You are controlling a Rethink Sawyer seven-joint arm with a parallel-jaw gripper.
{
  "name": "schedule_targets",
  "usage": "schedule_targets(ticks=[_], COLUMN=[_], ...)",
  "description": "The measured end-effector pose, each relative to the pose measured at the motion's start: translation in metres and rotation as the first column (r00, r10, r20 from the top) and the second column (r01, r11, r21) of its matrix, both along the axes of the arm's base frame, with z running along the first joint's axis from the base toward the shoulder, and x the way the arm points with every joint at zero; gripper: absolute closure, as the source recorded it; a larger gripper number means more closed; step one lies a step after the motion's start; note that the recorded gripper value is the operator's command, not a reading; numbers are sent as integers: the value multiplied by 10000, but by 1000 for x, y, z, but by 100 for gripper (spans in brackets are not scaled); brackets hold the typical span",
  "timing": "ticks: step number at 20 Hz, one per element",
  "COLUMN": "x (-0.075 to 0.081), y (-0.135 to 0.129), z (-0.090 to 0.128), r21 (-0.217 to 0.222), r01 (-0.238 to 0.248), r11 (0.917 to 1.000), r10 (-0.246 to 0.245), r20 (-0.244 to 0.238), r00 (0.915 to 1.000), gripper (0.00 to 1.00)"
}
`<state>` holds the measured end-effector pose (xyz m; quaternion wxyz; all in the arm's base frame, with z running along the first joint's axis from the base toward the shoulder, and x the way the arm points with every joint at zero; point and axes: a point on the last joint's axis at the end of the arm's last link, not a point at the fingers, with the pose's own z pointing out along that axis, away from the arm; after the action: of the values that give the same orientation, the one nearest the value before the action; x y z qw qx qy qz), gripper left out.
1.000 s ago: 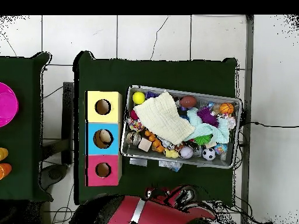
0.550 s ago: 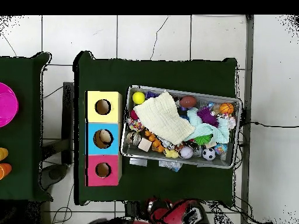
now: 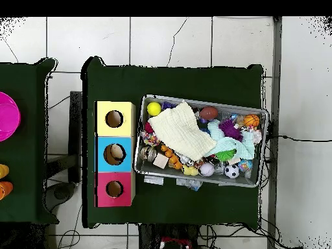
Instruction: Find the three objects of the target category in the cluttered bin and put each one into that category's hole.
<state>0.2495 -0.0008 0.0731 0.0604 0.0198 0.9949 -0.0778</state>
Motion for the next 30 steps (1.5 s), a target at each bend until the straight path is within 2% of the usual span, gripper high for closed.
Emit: schedule_targets(ticks=[2,3,6,8,10,14,15,19,23,30], x=[0,3,8,9,6,-1,-3,-4,-3,-4], y=[9,14,16,17,13,2,-6,-17,-22,-20], z=[4,5,3,0,-5,-11,-16,-27,-44,-68], r21=[49,190,480,652,719,527,308,-24,-202,-254], r01=[198,331,513,554,694,1002,1220,1359,1379,1475], r11=[9998,9993,9975,9963,9950,9936,9920,9907,9902,9887], r10=[-200,-350,-588,-669,-813,-1062,-1244,-1356,-1374,-1471], r20=[582,1061,1717,1903,1796,1277,895,451,206,167], r00=[9981,9937,9834,9794,9804,9861,9882,9897,9903,9890], gripper=[100,100,100,100,100,100,100,100,100,100])
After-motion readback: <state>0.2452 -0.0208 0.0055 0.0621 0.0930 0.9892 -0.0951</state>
